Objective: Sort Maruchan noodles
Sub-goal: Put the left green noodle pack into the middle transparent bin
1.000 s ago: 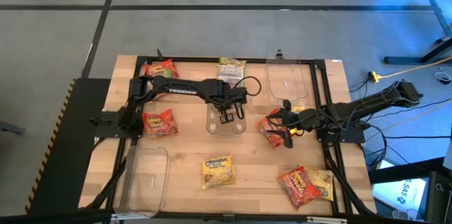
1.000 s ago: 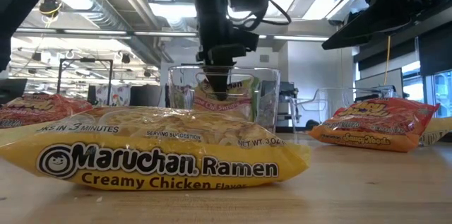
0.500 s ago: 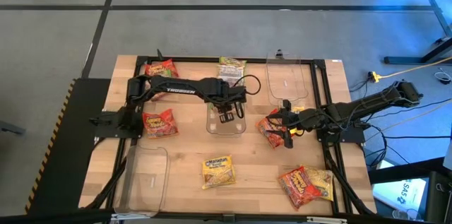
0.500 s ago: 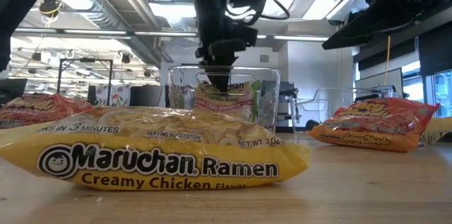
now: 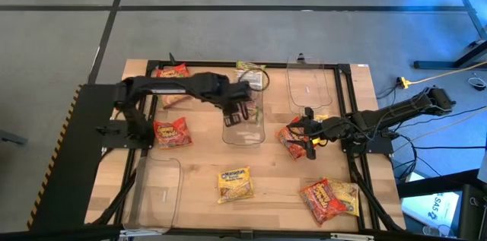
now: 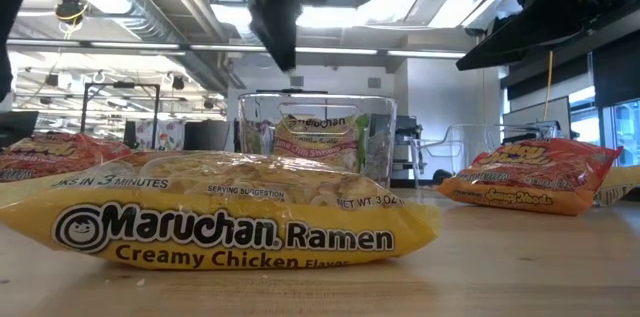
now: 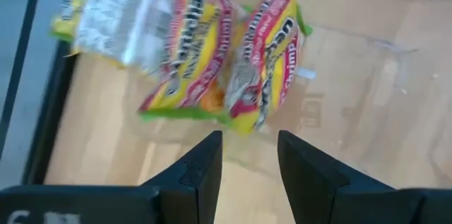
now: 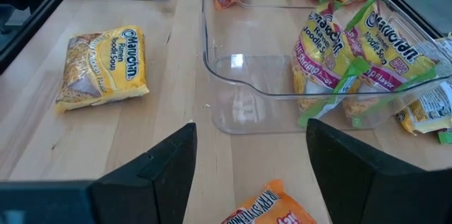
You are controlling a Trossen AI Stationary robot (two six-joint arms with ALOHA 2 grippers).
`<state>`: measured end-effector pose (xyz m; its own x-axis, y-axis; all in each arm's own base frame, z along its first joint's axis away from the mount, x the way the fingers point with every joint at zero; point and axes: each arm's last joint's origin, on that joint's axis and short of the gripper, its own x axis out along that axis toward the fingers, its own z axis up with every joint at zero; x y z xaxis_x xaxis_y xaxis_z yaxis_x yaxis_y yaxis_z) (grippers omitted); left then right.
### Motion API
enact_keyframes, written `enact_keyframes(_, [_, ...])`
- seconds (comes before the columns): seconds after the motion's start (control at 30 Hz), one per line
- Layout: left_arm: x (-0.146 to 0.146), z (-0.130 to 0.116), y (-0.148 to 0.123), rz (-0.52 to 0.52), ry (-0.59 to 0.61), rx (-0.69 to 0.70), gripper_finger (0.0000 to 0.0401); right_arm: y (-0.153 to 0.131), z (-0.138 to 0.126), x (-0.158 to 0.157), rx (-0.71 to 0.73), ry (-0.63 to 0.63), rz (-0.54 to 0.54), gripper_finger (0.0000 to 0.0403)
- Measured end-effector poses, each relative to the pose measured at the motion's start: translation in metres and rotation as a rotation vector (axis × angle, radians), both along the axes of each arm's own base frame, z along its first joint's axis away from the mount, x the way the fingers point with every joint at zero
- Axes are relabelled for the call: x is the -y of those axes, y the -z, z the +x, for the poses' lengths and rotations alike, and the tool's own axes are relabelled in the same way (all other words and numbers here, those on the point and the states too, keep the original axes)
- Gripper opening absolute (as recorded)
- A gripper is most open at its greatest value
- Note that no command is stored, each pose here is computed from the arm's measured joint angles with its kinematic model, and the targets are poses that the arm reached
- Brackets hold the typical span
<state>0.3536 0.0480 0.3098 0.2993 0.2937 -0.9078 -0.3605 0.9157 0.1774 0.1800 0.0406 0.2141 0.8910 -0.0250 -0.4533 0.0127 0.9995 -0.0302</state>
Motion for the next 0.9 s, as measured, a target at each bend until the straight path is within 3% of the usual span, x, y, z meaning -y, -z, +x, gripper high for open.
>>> enact_keyframes(0.23, [-0.013, -0.05, -0.042, 0.001, -0.125, 0.025, 0.013, 0.003, 0.001, 0.0, -0.017, 0.0, -0.005, 0.0237])
enact_keyframes(0.43, [-0.036, -0.084, -0.054, 0.008, -0.268, -0.046, 0.0129, 0.011, 0.007, -0.002, -0.061, -0.001, -0.018, 0.0237])
enact_keyframes(0.67, [-0.075, -0.109, -0.048, -0.035, -0.415, -0.138, 0.0128, 0.019, 0.011, -0.003, -0.105, 0.007, -0.036, 0.0237])
enact_keyframes(0.9, [-0.118, -0.141, -0.01, -0.113, -0.533, -0.287, 0.0128, 0.018, 0.011, -0.003, -0.104, 0.003, -0.044, 0.0237])
